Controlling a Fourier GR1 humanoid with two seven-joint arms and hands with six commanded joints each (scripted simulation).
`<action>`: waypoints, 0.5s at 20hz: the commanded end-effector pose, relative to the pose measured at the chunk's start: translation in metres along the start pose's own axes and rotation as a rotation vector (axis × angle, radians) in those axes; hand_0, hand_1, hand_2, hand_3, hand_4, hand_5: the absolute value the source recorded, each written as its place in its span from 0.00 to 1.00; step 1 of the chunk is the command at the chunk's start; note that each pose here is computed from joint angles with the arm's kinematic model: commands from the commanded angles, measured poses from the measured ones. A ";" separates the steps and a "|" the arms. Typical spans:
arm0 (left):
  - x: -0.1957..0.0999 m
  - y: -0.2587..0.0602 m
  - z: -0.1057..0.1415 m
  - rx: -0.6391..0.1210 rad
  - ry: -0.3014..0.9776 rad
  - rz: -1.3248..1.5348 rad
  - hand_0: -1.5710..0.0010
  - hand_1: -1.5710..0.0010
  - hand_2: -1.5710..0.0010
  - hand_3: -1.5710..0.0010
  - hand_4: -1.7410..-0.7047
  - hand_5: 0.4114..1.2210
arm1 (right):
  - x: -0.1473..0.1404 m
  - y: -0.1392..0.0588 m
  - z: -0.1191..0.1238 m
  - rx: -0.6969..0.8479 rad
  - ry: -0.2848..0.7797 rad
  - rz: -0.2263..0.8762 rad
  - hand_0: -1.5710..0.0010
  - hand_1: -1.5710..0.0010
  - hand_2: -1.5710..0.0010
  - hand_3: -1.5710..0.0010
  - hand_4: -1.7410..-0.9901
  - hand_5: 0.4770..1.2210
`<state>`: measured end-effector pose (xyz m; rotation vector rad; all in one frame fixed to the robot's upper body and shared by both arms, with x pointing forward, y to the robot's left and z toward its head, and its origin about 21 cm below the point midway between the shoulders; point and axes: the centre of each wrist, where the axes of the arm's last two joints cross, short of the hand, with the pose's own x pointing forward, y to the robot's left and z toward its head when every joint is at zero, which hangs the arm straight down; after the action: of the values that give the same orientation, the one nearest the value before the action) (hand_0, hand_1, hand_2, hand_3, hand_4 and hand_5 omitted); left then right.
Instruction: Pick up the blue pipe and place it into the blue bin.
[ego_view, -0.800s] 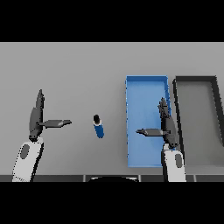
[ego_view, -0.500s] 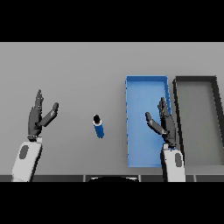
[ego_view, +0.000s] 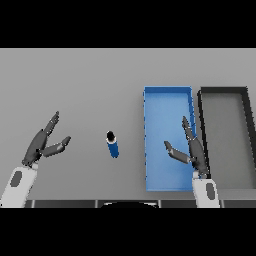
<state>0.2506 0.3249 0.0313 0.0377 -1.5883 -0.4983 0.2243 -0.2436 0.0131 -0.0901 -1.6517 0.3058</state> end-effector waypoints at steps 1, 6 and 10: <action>0.000 -0.005 0.002 -0.044 0.007 -0.009 1.00 1.00 1.00 1.00 0.69 0.22 | -0.001 -0.001 0.000 0.000 0.013 0.003 1.00 1.00 1.00 1.00 0.70 0.15; 0.013 -0.027 0.005 -0.248 0.036 -0.018 1.00 1.00 1.00 1.00 0.68 0.15 | -0.004 -0.002 -0.001 0.017 -0.018 0.004 1.00 1.00 1.00 1.00 0.69 0.17; 0.023 -0.049 0.000 -0.357 0.053 -0.016 1.00 1.00 1.00 1.00 0.63 0.09 | 0.001 -0.002 -0.007 0.012 -0.039 -0.003 1.00 1.00 1.00 1.00 0.66 0.18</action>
<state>0.2348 0.2732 0.0368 -0.2057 -1.4277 -0.7803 0.2312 -0.2443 0.0151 -0.0742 -1.6876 0.3164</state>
